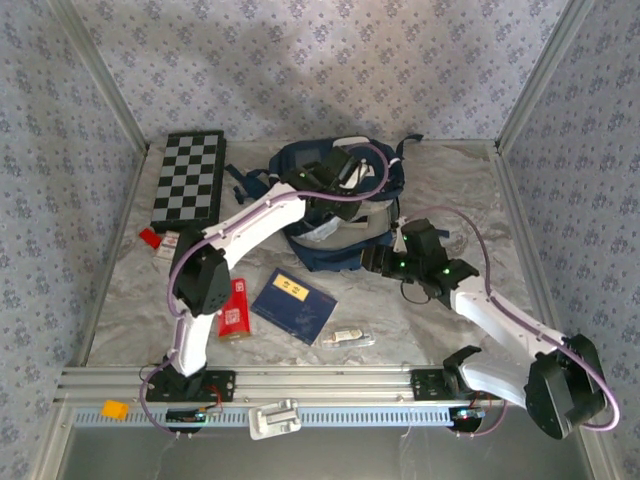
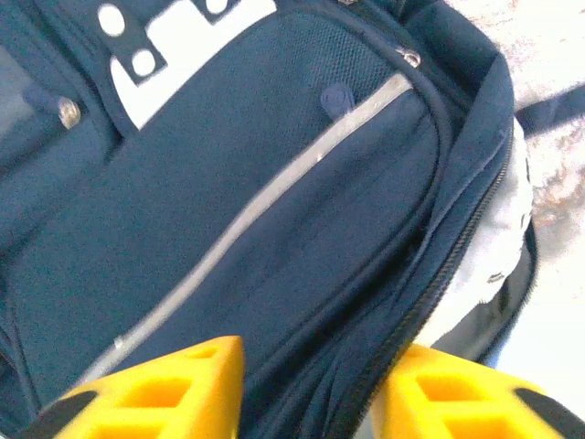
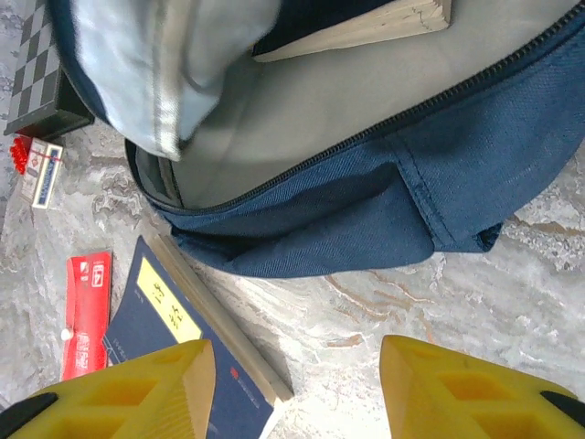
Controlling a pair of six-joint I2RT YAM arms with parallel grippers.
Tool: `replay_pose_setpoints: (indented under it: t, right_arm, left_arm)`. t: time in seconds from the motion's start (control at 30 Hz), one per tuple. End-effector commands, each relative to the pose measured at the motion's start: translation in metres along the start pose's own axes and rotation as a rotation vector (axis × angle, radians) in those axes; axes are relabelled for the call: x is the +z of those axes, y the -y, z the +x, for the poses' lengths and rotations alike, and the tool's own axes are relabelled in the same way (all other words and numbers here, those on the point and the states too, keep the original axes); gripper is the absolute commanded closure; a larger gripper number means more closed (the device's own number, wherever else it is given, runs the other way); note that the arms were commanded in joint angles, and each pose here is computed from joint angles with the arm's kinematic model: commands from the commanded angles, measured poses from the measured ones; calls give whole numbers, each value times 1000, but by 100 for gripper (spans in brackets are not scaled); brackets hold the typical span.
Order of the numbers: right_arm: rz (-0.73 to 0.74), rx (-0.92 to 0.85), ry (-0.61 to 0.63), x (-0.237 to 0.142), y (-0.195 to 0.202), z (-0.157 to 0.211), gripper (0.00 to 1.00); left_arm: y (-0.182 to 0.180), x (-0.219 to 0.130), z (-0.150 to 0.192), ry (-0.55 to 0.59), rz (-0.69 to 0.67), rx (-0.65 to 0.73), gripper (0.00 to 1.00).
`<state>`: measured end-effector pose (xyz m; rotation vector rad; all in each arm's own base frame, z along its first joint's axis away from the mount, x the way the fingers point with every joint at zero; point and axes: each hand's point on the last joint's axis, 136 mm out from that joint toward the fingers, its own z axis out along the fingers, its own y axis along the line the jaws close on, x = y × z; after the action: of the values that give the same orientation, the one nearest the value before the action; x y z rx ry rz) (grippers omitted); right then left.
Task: Pack the student bag
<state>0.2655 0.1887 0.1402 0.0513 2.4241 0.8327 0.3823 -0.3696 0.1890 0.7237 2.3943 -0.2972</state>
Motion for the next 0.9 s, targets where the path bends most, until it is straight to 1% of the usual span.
replay_pose_setpoints:
  t: [0.0,0.07,0.13,0.2,0.27,0.3,0.33,0.4,0.47,0.53,0.63,0.7,0.77,0.87]
  right_arm:
    - [11,29,-41,-8,4,17,47]
    - [21,46,-66,-8,7,26,45]
    - [23,63,-92,-4,7,33,45]
    - [12,67,-116,4,1,42,44]
    - [21,44,-144,12,-4,50,44]
    - [40,24,-156,16,-7,55,44]
    - [50,5,-164,19,-9,57,43]
    - [63,-35,-193,27,-16,66,43]
    - [72,-60,-205,35,-20,73,42]
    - [90,-75,-208,43,-22,77,42]
    - [93,-95,-231,58,-29,84,41]
    - [107,-122,-241,66,-35,86,41]
    - [121,-147,-237,72,-39,88,40]
    - [122,-131,-259,83,-40,94,40]
  left_arm:
    - [2,-61,9,37,66,-108,54]
    - [-2,-78,28,55,95,-183,48]
    - [-14,-93,51,69,91,-298,44]
    - [-23,-102,83,62,109,-430,39]
    - [-30,-105,115,33,95,-536,37]
    - [-34,-103,141,-10,72,-601,36]
    - [-36,-101,158,-36,66,-657,36]
    - [-34,-96,195,-85,82,-762,35]
    - [-37,-93,225,-109,65,-844,34]
    - [-45,-94,250,-101,3,-900,32]
    - [-43,-83,280,-106,27,-1018,30]
    - [-38,-74,290,-100,71,-1082,30]
    - [-39,-72,297,-99,75,-1107,30]
    - [-44,-71,303,-83,53,-1106,30]
